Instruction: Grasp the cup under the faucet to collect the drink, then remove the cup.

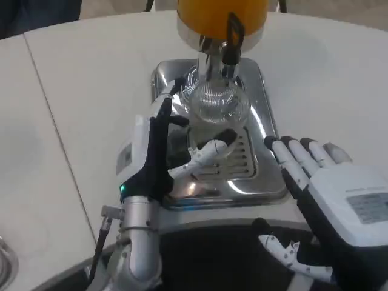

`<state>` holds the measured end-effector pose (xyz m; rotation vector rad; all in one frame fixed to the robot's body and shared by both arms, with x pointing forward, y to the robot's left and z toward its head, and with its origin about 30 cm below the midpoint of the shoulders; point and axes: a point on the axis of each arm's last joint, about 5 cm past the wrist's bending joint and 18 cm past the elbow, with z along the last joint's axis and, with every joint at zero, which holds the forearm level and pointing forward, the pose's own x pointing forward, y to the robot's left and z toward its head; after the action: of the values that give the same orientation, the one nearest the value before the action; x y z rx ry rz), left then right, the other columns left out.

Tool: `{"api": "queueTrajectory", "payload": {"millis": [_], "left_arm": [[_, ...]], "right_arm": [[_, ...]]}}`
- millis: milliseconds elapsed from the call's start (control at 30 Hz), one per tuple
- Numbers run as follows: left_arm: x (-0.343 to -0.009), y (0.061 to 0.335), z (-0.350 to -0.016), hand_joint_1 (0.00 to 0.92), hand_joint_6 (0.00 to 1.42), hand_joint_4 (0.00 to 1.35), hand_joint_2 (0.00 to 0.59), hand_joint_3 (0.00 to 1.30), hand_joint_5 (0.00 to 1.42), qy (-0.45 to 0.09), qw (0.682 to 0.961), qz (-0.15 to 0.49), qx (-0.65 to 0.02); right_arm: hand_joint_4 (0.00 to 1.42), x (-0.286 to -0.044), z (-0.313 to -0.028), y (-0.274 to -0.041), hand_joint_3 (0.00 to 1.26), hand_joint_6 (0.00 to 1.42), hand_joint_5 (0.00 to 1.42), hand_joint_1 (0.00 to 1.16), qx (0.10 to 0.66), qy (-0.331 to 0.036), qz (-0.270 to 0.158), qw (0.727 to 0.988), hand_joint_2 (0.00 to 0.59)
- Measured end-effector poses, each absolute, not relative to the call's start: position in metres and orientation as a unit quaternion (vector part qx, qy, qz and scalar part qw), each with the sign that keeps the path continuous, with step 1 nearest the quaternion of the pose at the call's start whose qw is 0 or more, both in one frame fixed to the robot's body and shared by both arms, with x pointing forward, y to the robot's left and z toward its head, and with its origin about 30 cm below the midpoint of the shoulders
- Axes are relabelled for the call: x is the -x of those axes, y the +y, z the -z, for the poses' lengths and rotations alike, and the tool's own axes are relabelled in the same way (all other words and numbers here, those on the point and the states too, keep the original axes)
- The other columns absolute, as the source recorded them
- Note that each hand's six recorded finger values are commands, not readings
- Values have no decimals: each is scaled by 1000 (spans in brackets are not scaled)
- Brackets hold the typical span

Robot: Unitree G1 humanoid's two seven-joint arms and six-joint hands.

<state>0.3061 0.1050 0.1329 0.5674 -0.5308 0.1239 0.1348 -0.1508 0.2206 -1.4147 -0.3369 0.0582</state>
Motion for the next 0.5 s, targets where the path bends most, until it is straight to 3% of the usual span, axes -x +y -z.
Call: {"api": "queueTrajectory", "payload": {"millis": [267, 500], "left_arm": [[-297, 123, -133, 330, 261, 0, 20, 33, 267, -267, 914, -58, -301], [-275, 174, -138, 237, 215, 0, 32, 0, 221, -288, 867, -108, -391]], "right_arm": [[0, -134, -221, -148, 0, 0, 0, 366, 620, -170, -15, 766, 435], [0, -136, -220, -144, 0, 0, 0, 362, 577, -178, 1, 797, 437]]}}
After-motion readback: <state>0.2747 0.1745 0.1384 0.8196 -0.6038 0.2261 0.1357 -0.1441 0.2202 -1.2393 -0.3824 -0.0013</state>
